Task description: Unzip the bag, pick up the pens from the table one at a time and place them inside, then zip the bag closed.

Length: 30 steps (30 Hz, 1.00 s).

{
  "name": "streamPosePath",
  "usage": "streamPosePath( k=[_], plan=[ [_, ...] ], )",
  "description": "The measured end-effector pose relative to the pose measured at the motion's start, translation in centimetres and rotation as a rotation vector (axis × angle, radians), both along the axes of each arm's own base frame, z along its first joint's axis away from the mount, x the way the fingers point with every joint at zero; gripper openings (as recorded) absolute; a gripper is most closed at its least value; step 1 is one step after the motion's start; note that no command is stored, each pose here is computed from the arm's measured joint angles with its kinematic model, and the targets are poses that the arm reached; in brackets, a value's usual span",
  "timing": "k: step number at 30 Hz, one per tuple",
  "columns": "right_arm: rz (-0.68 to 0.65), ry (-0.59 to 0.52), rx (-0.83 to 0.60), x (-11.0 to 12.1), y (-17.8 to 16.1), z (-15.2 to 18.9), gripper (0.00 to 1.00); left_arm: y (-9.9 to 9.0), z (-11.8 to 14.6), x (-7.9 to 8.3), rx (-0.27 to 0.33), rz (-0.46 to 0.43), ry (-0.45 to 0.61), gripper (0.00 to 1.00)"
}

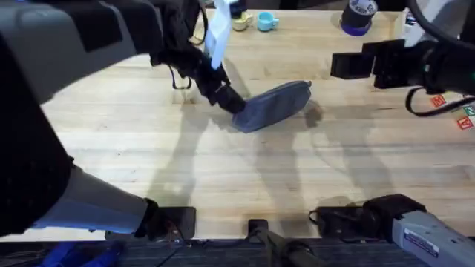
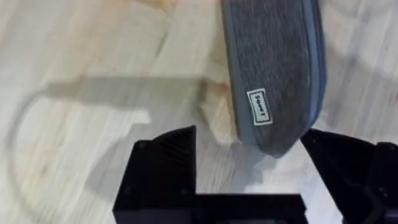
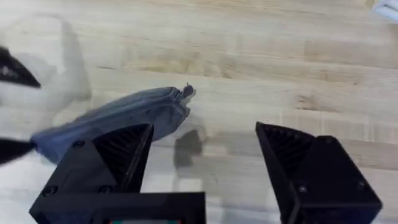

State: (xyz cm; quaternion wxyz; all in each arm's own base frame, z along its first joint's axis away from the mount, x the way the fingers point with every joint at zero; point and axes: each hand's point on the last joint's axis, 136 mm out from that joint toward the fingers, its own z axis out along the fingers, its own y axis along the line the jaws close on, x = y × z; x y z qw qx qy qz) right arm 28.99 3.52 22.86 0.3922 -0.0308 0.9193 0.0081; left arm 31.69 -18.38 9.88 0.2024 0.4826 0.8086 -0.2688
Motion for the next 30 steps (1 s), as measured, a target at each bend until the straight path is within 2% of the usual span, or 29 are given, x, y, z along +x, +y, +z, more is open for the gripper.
streamPosePath(
  k=[4,7,10,16,17,19,25,30],
  plan=[
    [0.012,-0.020,-0.009,-0.7,-0.1,0.7,0.996,0.1,2.7,0.9,0.012,0.039,0.004,0.995],
    [0.015,-0.035,-0.009,-0.9,-0.1,1.1,0.997,0.6,5.4,0.8,0.040,0.061,-0.008,0.995],
    [0.016,-0.040,-0.010,-1.0,-0.2,1.2,0.996,1.4,7.9,0.2,0.078,0.081,-0.023,0.995],
    [0.017,-0.033,-0.012,-1.2,-0.2,1.1,0.997,3.3,11.8,-2.3,0.152,0.110,-0.034,0.995],
    [0.017,-0.033,-0.012,-1.2,-0.2,1.1,0.996,4.0,13.5,-3.0,0.168,0.132,-0.066,0.995],
    [0.017,-0.033,-0.012,-1.2,-0.2,1.1,0.997,4.5,14.8,-3.0,0.177,0.170,-0.104,0.995],
    [0.017,-0.031,-0.012,-1.2,-0.2,1.1,0.996,6.1,17.7,-3.8,0.204,0.259,-0.210,0.995],
    [0.017,-0.030,-0.013,-1.2,-0.2,1.0,0.997,7.0,18.5,-4.0,0.232,0.296,-0.247,0.995]
  ],
)
